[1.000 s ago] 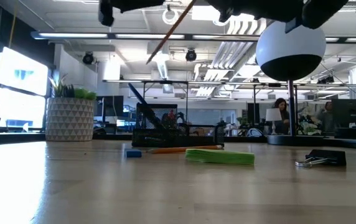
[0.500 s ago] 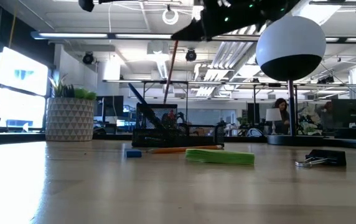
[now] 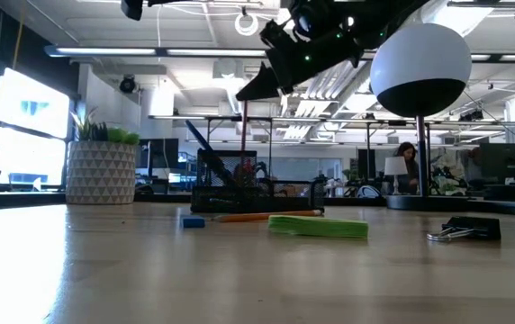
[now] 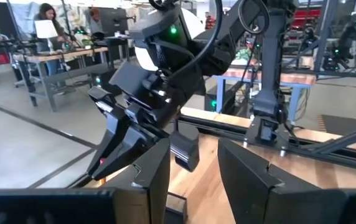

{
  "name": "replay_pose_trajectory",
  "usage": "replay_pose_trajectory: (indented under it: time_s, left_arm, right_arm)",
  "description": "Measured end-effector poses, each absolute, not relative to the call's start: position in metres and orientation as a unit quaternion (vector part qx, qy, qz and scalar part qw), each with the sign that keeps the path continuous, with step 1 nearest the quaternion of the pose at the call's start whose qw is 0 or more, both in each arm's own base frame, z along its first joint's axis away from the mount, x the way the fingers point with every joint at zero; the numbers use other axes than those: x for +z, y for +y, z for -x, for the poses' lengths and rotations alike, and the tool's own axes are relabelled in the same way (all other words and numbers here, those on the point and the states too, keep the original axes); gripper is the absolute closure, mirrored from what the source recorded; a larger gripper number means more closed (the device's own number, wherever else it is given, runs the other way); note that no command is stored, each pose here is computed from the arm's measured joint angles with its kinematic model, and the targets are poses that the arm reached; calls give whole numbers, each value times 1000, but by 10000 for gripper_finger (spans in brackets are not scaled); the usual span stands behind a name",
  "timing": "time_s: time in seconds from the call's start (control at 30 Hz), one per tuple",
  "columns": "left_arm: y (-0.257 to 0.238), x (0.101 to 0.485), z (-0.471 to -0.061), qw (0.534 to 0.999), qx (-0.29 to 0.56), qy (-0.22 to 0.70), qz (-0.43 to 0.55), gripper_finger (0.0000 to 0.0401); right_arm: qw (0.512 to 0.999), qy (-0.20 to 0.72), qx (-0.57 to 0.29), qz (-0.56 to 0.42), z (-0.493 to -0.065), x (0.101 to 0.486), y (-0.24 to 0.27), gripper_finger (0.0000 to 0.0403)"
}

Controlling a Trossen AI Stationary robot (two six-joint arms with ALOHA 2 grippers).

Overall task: Pick and place office supplies into organizer
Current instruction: Put the orange pencil into the black desk organizer

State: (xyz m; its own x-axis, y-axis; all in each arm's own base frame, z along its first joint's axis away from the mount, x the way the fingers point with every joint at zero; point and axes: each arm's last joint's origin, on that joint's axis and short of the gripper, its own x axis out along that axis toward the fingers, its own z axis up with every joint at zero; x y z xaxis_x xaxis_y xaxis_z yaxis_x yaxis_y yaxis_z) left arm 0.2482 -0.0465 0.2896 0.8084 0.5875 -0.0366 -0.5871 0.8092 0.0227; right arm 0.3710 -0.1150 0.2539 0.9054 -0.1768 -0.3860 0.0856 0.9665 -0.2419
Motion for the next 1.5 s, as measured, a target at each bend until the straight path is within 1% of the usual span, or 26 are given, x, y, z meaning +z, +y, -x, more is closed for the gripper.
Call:
replay_pose_trajectory:
  time_s: [0.4, 0.57, 0.73, 0.9, 0.97, 1.07, 1.17, 1.23, 1.3, 1.37, 1.5]
  left_arm:
    - [-47, 288, -248, 952, 307, 21, 8, 280]
    - [-47, 286, -248, 951, 307, 32, 3, 281]
    - [-46, 284, -248, 951, 307, 38, 3, 284]
    - [-46, 284, -248, 951, 307, 38, 3, 284]
    - [-46, 284, -248, 951, 307, 38, 3, 284]
    - [-47, 283, -248, 954, 297, 42, 4, 284]
    - [-47, 283, -249, 956, 291, 41, 8, 284]
    - [-48, 283, -249, 958, 283, 39, 15, 284]
    - [-48, 283, -249, 960, 278, 37, 27, 284]
    - [-48, 282, -250, 960, 277, 39, 32, 284]
    - [-50, 271, -254, 958, 277, 67, 34, 284]
  right_arm:
    - [968, 232, -80, 52, -368, 249, -118, 292]
    - [967, 232, -87, 52, -364, 254, -118, 270]
    - [975, 188, -96, 65, -350, 287, -112, 266]
    - [990, 119, -62, 50, -324, 334, -93, 265]
    - [993, 111, -33, 29, -311, 347, -83, 265]
    - [990, 142, 0, 7, -295, 354, -69, 265]
    - [974, 225, 7, -7, -281, 345, -56, 265]
    - [957, 290, 1, -12, -275, 332, -48, 265]
    - [945, 328, 1, -15, -272, 315, -39, 265]
    - [947, 321, 10, -23, -271, 298, -29, 265]
    - [966, 256, 20, -35, -262, 272, -15, 265]
